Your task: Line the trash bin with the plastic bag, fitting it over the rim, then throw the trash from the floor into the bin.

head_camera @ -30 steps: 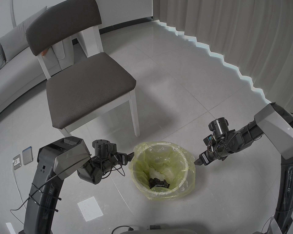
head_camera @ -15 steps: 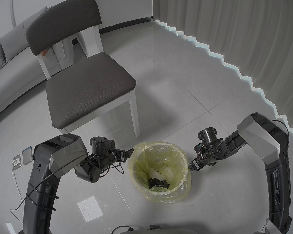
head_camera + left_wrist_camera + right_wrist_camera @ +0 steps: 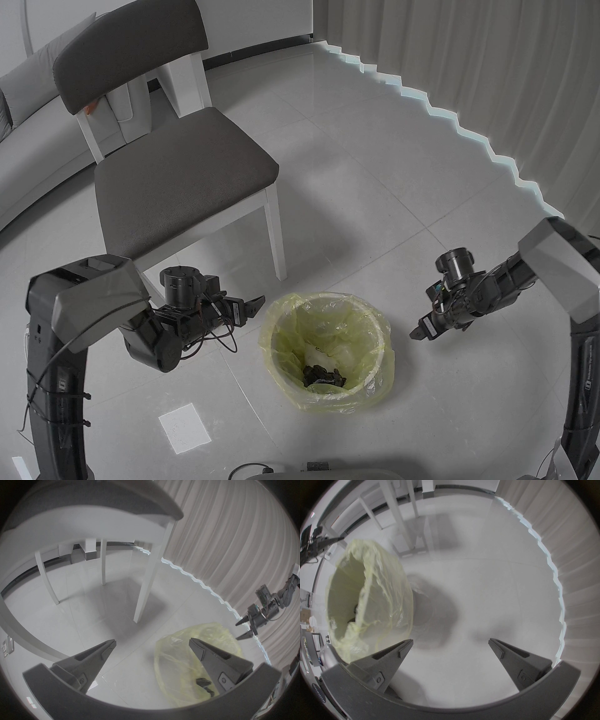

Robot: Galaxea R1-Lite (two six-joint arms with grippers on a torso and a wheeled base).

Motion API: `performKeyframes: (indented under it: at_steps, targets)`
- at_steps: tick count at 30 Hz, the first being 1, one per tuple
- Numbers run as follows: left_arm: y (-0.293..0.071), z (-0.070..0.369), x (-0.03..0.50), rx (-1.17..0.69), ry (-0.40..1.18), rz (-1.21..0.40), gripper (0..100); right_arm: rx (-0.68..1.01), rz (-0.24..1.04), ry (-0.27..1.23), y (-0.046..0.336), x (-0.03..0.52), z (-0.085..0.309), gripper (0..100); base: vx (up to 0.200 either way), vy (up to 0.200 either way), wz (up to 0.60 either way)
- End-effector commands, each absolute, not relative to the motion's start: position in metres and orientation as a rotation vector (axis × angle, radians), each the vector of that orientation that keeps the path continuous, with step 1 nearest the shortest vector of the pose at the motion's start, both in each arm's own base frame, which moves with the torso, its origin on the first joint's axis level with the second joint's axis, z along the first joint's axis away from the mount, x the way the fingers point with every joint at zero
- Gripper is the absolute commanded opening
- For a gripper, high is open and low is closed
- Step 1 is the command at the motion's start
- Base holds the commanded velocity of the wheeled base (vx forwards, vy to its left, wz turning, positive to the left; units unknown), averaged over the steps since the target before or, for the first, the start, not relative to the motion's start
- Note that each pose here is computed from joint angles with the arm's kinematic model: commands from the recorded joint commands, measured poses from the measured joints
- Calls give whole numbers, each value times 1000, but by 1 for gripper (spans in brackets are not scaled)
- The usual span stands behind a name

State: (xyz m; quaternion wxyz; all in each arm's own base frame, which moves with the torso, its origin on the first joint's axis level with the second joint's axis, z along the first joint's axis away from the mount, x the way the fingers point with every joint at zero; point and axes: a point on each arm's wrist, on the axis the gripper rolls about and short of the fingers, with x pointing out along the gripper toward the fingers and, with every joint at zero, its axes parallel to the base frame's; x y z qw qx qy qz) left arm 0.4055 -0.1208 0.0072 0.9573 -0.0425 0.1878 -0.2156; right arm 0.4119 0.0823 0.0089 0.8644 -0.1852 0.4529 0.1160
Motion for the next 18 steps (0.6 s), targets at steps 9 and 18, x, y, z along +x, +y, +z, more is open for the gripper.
performKeyframes:
  at_steps: [9,18]
  targets:
    - [-77,179,258,-109,28,-592,100,-284,122,446,22,232,205,100,0,0,0]
    - [-36,220,151,-111,-171,-521,100,-142,68,-19,5,62,252,100,0,0,0]
